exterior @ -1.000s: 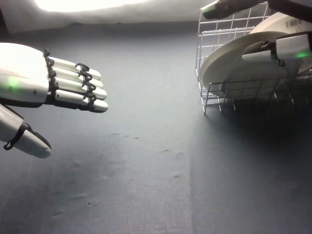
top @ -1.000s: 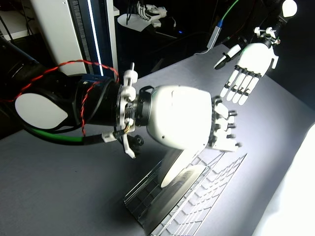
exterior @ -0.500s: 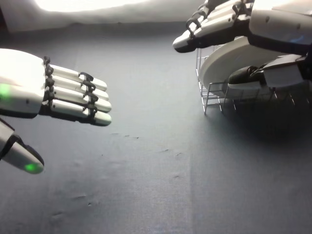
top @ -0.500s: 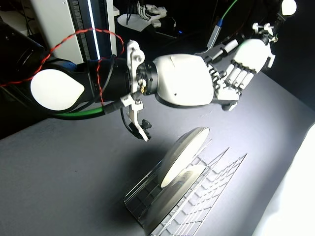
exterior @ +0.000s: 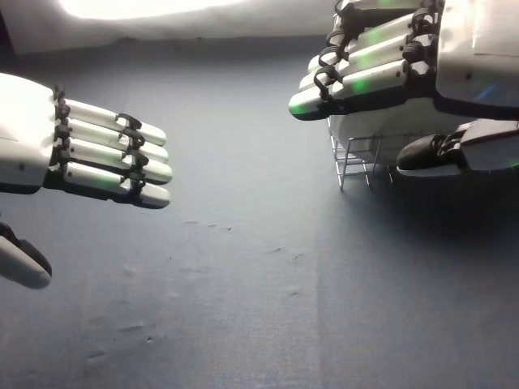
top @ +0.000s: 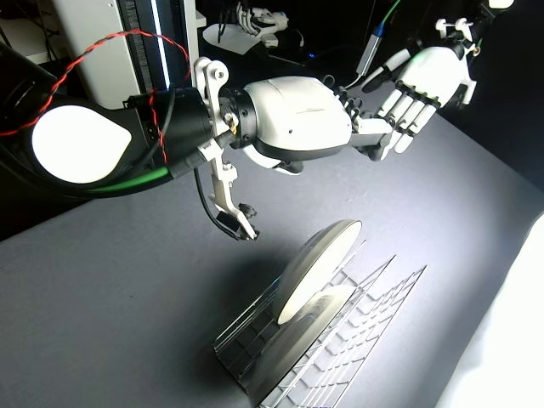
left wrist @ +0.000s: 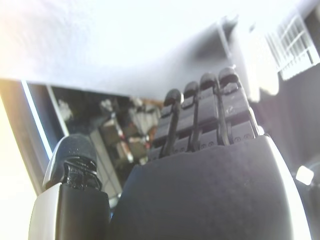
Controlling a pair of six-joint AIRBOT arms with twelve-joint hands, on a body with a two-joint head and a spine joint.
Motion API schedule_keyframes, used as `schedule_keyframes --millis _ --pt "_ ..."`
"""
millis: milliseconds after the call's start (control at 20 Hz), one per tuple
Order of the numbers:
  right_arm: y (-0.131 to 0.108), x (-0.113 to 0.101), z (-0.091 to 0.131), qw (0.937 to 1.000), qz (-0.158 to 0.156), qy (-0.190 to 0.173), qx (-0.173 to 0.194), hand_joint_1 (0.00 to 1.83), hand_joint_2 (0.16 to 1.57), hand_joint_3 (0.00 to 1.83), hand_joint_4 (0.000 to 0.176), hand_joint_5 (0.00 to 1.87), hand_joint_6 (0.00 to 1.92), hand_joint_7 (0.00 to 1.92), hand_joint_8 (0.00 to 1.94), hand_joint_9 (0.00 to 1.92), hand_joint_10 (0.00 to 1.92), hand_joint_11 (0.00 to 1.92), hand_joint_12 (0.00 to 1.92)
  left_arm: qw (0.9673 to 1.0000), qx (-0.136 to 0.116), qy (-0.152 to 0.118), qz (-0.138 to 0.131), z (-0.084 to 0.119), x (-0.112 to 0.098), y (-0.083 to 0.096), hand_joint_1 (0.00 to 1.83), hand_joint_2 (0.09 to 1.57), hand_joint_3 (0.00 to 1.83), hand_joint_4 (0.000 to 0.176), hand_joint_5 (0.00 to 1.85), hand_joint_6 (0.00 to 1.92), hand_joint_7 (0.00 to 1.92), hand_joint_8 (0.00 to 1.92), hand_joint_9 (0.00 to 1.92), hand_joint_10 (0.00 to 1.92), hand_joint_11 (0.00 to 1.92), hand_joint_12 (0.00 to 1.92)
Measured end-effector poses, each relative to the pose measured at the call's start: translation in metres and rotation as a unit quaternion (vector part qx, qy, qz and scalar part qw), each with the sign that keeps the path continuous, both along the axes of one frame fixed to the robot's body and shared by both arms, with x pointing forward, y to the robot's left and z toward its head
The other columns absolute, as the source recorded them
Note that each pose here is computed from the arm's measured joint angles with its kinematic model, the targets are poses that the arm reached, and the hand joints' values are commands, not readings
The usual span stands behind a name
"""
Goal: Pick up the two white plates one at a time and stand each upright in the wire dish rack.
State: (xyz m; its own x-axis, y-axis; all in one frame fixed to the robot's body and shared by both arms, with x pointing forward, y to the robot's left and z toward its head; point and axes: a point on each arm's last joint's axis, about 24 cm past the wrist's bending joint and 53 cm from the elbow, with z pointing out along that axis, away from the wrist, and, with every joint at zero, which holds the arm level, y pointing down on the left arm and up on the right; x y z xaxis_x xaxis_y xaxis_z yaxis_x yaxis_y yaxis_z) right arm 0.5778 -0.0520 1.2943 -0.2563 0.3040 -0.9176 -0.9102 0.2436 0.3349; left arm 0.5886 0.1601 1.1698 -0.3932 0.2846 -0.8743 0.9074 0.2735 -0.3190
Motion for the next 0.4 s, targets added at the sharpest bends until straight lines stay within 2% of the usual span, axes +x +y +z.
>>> schedule_keyframes --millis 100,150,200,250,300,350,400 --pt "-0.003 -0.005 0.0 0.9999 0.007 -0.012 -0.006 1.14 1.05 0.0 0.0 0.56 0.02 0.61 0.01 0.59 0.01 0.15 1.1 0.9999 -0.001 -0.003 -0.013 0.001 -0.006 -0.007 0.0 1.2 0.0 0.0 0.25 0.01 0.26 0.01 0.21 0.01 0.12 0.07" --pt "-0.004 -0.007 0.002 0.9998 0.009 -0.016 -0.005 0.96 1.1 0.0 0.0 0.7 0.04 0.76 0.03 0.71 0.05 0.24 1.12 0.9998 -0.005 -0.001 -0.017 0.002 -0.009 -0.011 0.0 1.24 0.0 0.0 0.48 0.02 0.54 0.02 0.47 0.04 0.28 0.18" --pt "-0.008 -0.007 0.003 0.9998 0.006 -0.018 -0.006 0.88 1.11 0.0 0.0 0.82 0.06 0.88 0.06 0.81 0.09 0.3 1.2 0.9998 -0.007 0.0 -0.018 0.003 -0.009 -0.011 0.0 1.27 0.01 0.0 0.65 0.02 0.74 0.04 0.68 0.04 0.32 0.5" --pt "-0.013 -0.006 0.003 0.9998 0.001 -0.019 -0.008 0.81 1.08 0.01 0.0 0.87 0.53 0.88 0.6 0.73 0.85 0.41 1.41 0.9998 -0.006 -0.001 -0.017 0.003 -0.008 -0.011 0.09 1.28 0.01 0.0 0.9 0.06 0.96 0.16 0.78 0.49 0.42 1.08" --pt "-0.017 -0.004 0.001 0.9997 -0.004 -0.019 -0.013 0.87 1.07 0.01 0.0 0.79 1.46 0.8 1.5 0.65 1.6 0.44 1.72 0.9999 -0.004 -0.002 -0.014 0.003 -0.007 -0.01 0.12 1.32 0.0 0.0 0.86 0.48 0.83 0.78 0.64 1.17 0.42 1.57" --pt "-0.019 -0.003 0.0 0.9997 -0.008 -0.019 -0.015 0.89 1.08 0.01 0.0 0.77 1.83 0.8 1.85 0.68 1.86 0.5 1.88 0.9999 -0.004 -0.002 -0.014 0.003 -0.007 -0.009 0.12 1.34 0.0 0.0 0.7 1.06 0.7 1.26 0.55 1.55 0.4 1.82" --pt "-0.02 -0.002 -0.001 0.9996 -0.01 -0.019 -0.019 0.86 1.13 0.01 0.0 0.85 1.9 0.91 1.92 0.81 1.91 0.62 1.91 0.9999 -0.002 -0.002 -0.013 0.003 -0.007 -0.006 0.1 1.37 0.0 0.0 0.58 1.39 0.64 1.51 0.52 1.76 0.38 1.9"
